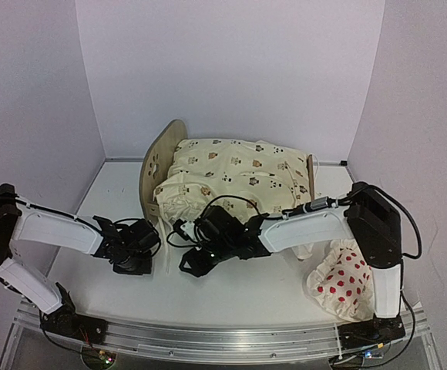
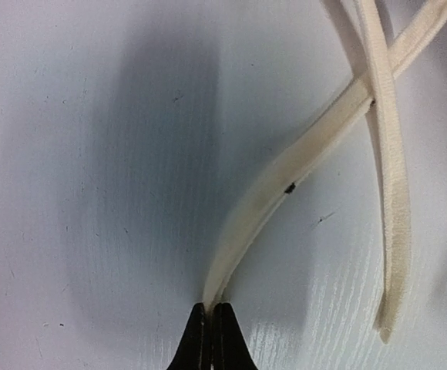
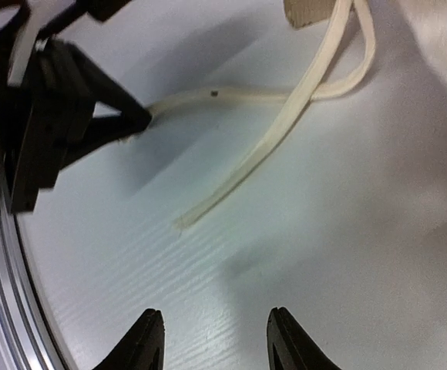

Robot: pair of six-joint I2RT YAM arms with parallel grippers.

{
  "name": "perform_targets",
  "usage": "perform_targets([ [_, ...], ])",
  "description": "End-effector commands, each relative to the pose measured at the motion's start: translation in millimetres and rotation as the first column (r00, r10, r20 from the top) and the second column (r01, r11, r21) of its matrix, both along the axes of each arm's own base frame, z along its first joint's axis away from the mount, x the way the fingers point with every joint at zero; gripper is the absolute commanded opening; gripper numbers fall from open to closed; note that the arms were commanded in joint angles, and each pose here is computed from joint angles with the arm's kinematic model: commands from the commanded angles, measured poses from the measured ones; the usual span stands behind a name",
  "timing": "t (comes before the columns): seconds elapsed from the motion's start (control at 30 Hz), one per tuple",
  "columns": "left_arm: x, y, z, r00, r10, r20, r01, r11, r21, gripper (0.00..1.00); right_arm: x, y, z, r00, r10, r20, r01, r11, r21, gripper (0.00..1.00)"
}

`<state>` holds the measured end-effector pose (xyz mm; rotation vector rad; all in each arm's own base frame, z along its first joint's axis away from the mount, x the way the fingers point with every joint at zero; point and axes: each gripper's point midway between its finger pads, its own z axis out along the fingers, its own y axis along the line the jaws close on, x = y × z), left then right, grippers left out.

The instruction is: Set up the pet bed

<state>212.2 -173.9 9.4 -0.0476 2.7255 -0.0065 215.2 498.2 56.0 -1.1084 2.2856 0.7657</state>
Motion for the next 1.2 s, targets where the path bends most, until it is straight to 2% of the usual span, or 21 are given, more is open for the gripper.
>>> perform_targets([
  [0.0,14,-4,24,0.996,-0.014,0.089,0.017,0.999,-0.028,0.00,34,25,17,0.989,-0.120,0.090,0.117,0.992,0.045,0.48],
  [0.3,34,-13,50,0.984,-0.016,0.178,0.028,0.998,-0.065,0.00,87,43,16,0.931,-0.272,0.243,0.263,0.962,0.069,0.50],
  [0.6,34,-15,54,0.981,-0.023,0.194,0.041,0.995,-0.092,0.00,126,55,4,0.877,-0.377,0.297,0.333,0.924,0.190,0.49],
  [0.9,32,-12,60,0.977,-0.031,0.211,0.054,0.993,-0.106,0.00,143,63,-2,0.813,-0.466,0.349,0.342,0.867,0.363,0.47],
  [1.17,30,-11,62,0.976,-0.043,0.213,0.069,0.991,-0.113,0.00,158,53,1,0.721,-0.572,0.391,0.378,0.798,0.470,0.35],
])
